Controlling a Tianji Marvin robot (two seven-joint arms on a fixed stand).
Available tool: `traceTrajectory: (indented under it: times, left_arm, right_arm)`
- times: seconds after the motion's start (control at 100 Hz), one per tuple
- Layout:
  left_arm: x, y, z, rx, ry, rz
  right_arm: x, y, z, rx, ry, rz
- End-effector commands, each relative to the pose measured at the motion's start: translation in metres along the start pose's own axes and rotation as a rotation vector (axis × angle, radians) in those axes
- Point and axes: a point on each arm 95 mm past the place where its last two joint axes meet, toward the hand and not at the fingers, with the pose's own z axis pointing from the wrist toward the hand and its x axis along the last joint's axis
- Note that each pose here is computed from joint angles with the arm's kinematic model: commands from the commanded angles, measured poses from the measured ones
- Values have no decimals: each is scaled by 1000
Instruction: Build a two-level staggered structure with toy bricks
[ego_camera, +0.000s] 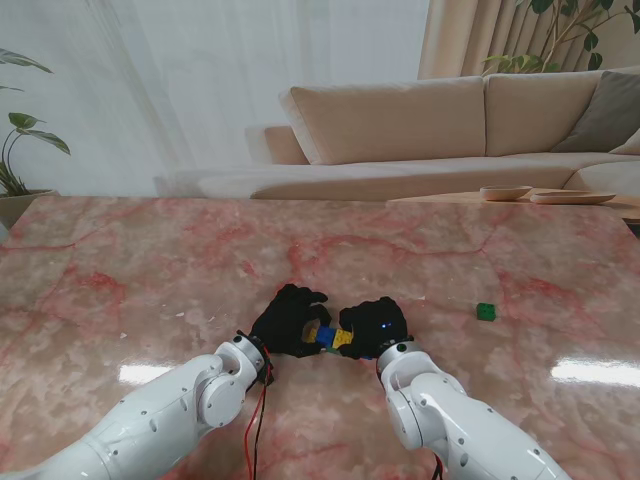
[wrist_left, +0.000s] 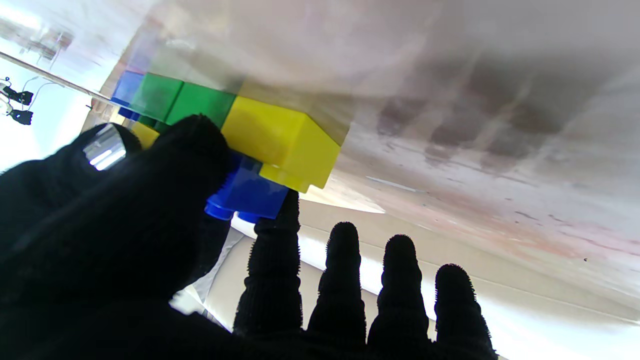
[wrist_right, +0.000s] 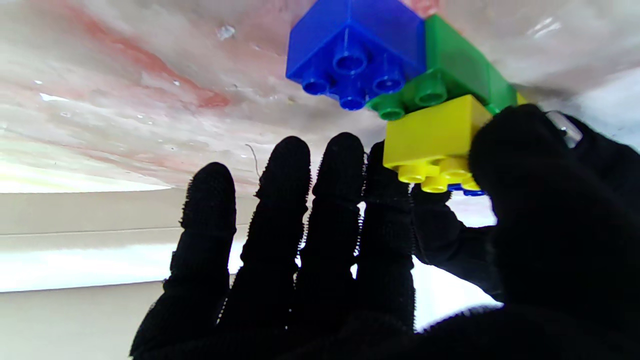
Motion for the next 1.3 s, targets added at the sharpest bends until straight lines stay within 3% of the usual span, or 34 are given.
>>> traceTrajectory:
  times: [0.0, 0.55, 1.29]
  left_arm:
    - [-12, 42, -27, -106, -48, -3]
    - [-10, 43, -27, -104, -44, -3]
    - [-11, 42, -26, -106, -43, -2]
  right_arm:
    - [1, -11, -5, 38, -6, 13]
    - [3, -13, -1, 11, -6, -7]
    - [3, -10, -2, 41, 16, -6]
